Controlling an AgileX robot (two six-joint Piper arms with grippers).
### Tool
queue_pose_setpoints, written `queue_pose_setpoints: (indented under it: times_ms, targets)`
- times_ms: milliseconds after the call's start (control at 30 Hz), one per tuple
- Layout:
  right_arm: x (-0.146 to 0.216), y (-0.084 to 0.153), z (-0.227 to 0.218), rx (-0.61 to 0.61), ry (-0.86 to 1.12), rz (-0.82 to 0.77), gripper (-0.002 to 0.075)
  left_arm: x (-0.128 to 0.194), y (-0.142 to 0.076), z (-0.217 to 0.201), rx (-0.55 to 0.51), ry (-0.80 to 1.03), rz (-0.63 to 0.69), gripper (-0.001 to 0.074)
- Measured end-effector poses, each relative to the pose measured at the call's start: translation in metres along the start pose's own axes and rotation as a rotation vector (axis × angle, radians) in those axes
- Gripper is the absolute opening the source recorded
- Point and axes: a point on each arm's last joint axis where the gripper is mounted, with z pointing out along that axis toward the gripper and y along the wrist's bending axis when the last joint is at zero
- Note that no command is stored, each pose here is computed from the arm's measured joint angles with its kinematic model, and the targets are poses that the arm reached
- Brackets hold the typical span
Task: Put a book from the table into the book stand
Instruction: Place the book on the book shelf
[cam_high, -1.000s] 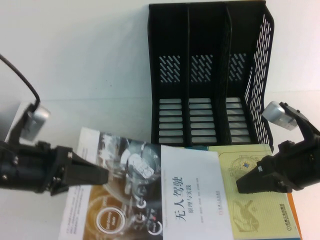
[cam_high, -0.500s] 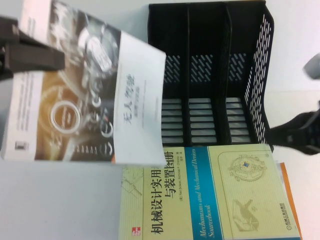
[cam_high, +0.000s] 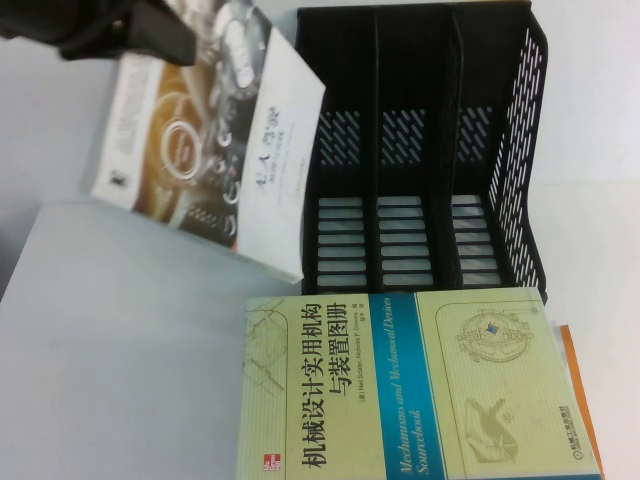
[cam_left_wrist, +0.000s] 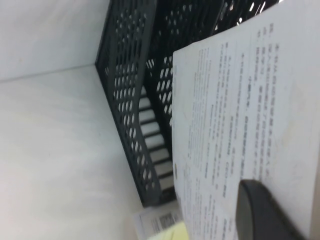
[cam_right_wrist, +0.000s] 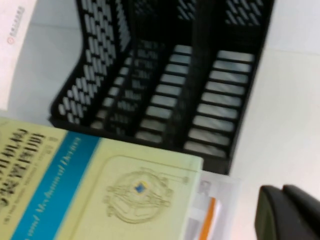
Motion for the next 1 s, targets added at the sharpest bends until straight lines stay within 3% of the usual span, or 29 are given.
queue_pose_setpoints:
  times_ms: [233,500,633,1000]
  targets:
    - [0.004,-0.008,-0.026,0.141,-0.042,-0.027,-0.0002,-0.03,-0.018,0.039,0.019,0.02,0.031,0.0102]
    - [0.009,-0.01,-0.07,0.237,-0.206,-0.07,-0.0002,-0.043,-0.007,0.057,-0.084,-0.013,0.012,0.0102]
    - [0.021,-0.017,-0.067,0.306,-0.191,-0.07,-0.0001,-0.044,-0.003,0.062,-0.107,-0.006,-0.008,0.0102]
    - [0.04,-0.024,-0.053,0.335,-0.133,-0.052,-0.0001,-0.042,-0.002,0.061,-0.119,0.005,-0.03,0.0101]
